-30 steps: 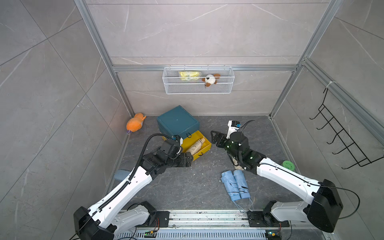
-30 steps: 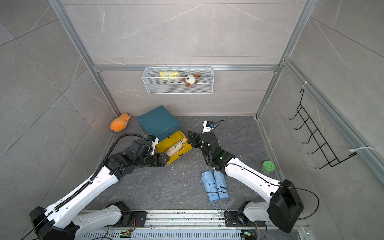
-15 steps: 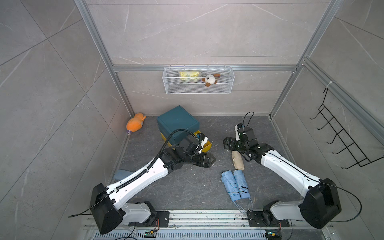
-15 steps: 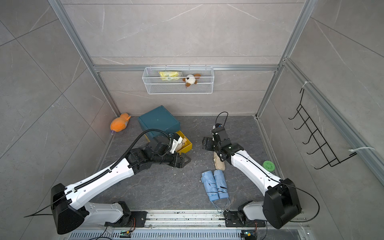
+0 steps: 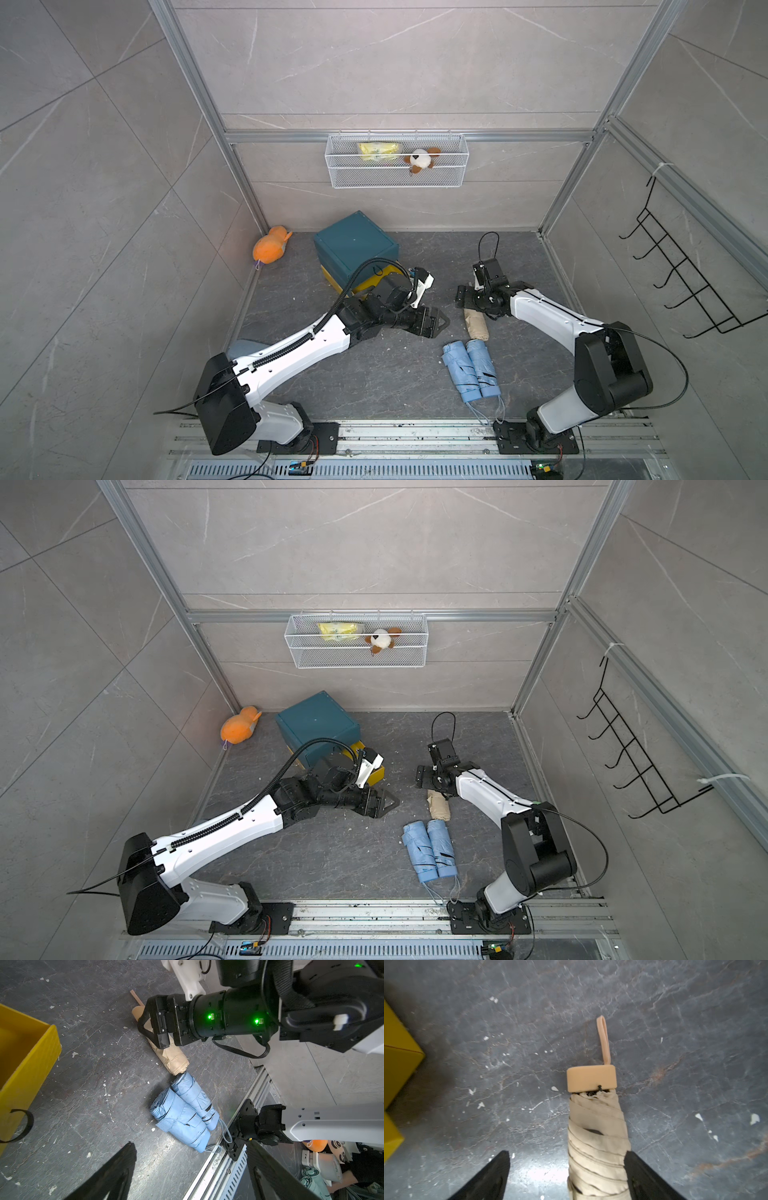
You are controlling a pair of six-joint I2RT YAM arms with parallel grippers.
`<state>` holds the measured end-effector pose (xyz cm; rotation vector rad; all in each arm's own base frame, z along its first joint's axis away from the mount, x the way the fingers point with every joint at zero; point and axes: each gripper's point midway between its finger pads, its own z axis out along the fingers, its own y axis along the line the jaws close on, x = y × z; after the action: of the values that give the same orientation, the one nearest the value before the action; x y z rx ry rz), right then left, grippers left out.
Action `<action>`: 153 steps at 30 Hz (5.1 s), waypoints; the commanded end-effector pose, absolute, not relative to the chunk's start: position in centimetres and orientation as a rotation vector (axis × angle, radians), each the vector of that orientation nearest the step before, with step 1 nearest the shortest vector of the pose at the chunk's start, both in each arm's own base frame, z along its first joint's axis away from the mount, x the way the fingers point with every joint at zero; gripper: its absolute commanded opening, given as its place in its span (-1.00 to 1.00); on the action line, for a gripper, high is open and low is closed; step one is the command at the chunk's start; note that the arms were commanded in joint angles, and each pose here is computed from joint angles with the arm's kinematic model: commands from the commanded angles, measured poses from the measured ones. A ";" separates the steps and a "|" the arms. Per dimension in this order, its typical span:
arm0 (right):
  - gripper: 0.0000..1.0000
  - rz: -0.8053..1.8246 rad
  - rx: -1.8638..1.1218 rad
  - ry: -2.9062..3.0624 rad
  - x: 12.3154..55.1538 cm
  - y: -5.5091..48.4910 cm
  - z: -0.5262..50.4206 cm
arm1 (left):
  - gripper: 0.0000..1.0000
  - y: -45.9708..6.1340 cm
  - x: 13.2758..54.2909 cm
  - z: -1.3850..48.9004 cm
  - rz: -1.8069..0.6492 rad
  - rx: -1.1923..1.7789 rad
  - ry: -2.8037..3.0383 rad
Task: Place the umbrella in the drawer by color
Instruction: Pick up the umbrella from the center of the board, then place the umbrella in the drawer.
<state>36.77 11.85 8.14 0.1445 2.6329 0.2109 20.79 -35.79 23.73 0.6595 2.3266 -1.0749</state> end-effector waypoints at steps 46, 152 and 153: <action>-0.33 0.959 0.199 2.344 38.8 18.2 15.2 | 0.80 -31.2 21.1 24.5 -0.960 0.547 2.303; -0.07 1.498 -0.220 2.287 30.1 28.0 24.0 | -0.38 -32.6 21.6 26.2 -1.179 0.852 2.290; -0.11 1.496 -0.220 2.293 30.1 28.0 23.8 | -0.37 -32.6 21.6 26.2 -1.175 0.856 2.290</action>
<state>30.74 27.52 24.50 -0.1621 2.2824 1.4654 21.57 -31.62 22.81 0.7789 2.4360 -1.1304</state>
